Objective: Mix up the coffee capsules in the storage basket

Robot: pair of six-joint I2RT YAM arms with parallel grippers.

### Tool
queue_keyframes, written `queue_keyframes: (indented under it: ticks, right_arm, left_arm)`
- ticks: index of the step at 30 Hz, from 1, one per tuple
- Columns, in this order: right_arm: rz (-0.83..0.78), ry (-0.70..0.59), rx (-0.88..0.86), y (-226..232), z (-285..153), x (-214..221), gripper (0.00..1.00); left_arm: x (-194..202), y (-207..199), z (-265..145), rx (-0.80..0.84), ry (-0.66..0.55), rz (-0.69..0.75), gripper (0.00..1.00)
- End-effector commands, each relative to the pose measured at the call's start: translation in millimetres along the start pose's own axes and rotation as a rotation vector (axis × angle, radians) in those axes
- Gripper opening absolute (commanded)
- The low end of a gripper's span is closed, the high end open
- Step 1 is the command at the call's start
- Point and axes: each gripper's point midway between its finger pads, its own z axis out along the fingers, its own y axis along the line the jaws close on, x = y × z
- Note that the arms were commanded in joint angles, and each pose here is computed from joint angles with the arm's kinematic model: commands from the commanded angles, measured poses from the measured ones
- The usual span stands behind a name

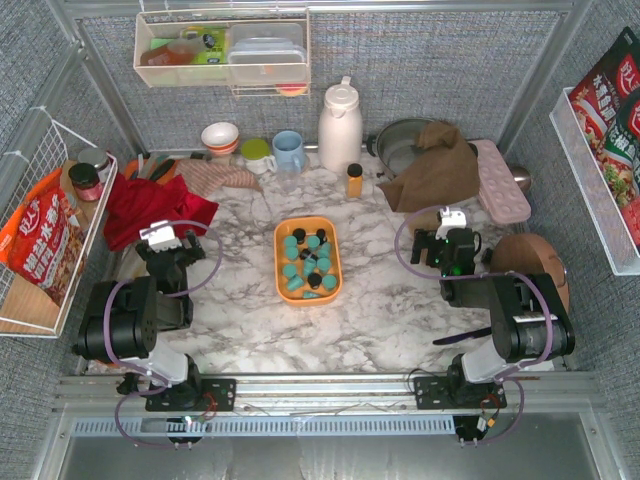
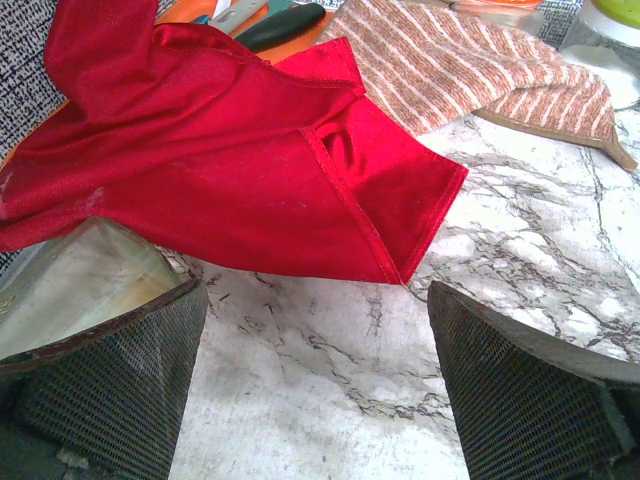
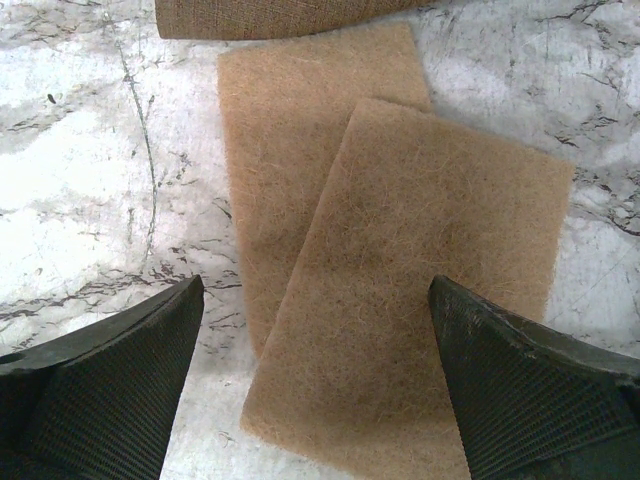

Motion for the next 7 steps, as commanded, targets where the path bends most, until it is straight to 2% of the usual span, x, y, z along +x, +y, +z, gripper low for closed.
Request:
queue_keyframes:
  ticks: [1,7]
  right_arm:
    - [0.004,-0.030,-0.002,1.2,1.8,-9.5,0.99]
    - [-0.005,-0.025,0.004,1.2,2.4,-8.7,0.99]
  left_arm:
    - [-5.2,-1.6,1.7,0.010,-0.019,0.000,0.99]
    - [-5.4,-1.5,1.7,0.009,-0.020,0.000,0.99]
